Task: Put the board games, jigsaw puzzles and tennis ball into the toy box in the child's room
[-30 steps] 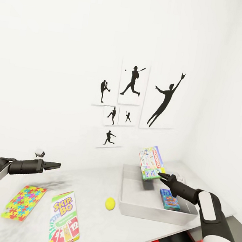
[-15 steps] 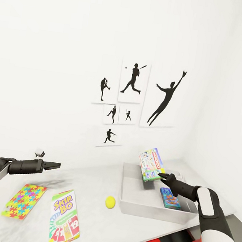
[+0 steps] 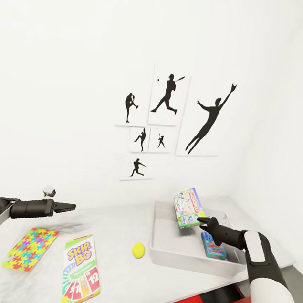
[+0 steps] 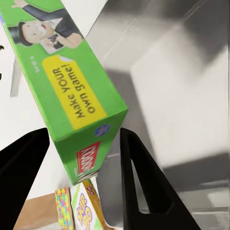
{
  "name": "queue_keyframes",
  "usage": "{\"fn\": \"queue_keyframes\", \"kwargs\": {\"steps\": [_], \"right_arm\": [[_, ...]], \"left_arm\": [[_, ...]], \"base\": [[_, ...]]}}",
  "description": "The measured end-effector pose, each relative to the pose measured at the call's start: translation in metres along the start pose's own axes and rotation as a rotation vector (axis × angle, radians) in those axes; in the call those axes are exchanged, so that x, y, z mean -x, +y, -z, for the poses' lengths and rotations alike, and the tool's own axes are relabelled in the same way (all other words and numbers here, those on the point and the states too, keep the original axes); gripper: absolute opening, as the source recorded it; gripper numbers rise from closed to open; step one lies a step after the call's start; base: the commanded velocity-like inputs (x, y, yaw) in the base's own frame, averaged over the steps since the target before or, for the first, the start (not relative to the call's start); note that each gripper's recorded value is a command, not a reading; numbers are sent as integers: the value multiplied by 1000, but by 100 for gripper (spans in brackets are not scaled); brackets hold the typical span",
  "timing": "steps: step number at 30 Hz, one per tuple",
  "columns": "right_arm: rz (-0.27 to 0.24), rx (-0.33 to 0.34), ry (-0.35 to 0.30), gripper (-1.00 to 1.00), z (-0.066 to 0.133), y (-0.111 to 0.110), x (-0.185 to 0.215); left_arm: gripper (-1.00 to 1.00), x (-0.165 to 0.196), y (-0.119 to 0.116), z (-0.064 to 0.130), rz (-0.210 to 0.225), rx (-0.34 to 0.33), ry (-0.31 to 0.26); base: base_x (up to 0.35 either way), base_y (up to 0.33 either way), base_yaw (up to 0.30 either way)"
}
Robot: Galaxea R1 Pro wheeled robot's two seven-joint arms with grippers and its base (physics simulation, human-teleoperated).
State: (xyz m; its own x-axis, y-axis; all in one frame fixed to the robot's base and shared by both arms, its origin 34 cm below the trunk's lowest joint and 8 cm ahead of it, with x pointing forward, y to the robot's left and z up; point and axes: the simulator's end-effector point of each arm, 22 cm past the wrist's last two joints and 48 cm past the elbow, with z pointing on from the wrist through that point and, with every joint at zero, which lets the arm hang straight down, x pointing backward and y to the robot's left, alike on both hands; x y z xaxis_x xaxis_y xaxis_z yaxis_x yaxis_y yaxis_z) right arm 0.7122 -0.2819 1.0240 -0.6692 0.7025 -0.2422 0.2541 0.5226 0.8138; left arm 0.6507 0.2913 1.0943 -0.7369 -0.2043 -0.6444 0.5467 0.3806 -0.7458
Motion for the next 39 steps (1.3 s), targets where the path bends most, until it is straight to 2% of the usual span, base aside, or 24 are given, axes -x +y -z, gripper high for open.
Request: {"fn": "queue_keyframes", "kwargs": {"steps": [3, 7, 13, 21, 28, 39], "right_arm": [[-35, -10, 37, -100, -11, -5, -7], [-47, -29, 54, -100, -18, -9, -12], [-51, -88, 67, -100, -24, -23, -18], [-56, -117, 74, -100, -28, -34, -20], [-52, -225, 82, -100, -28, -61, -24], [-60, -250, 87, -100, -33, -69, -24]], "left_arm": [[100, -1, 2, -1, 4, 1, 1], [100, -3, 5, -1, 10, 2, 4], [100, -6, 10, -3, 19, 5, 8], [100, -10, 15, -4, 31, 7, 13], [100, -13, 20, -6, 41, 10, 17], [100, -19, 28, -8, 58, 12, 25]], "base": [[0, 0, 0], [0, 0, 0], [0, 0, 0], [0, 0, 0], [0, 0, 0], [0, 0, 0]]}}
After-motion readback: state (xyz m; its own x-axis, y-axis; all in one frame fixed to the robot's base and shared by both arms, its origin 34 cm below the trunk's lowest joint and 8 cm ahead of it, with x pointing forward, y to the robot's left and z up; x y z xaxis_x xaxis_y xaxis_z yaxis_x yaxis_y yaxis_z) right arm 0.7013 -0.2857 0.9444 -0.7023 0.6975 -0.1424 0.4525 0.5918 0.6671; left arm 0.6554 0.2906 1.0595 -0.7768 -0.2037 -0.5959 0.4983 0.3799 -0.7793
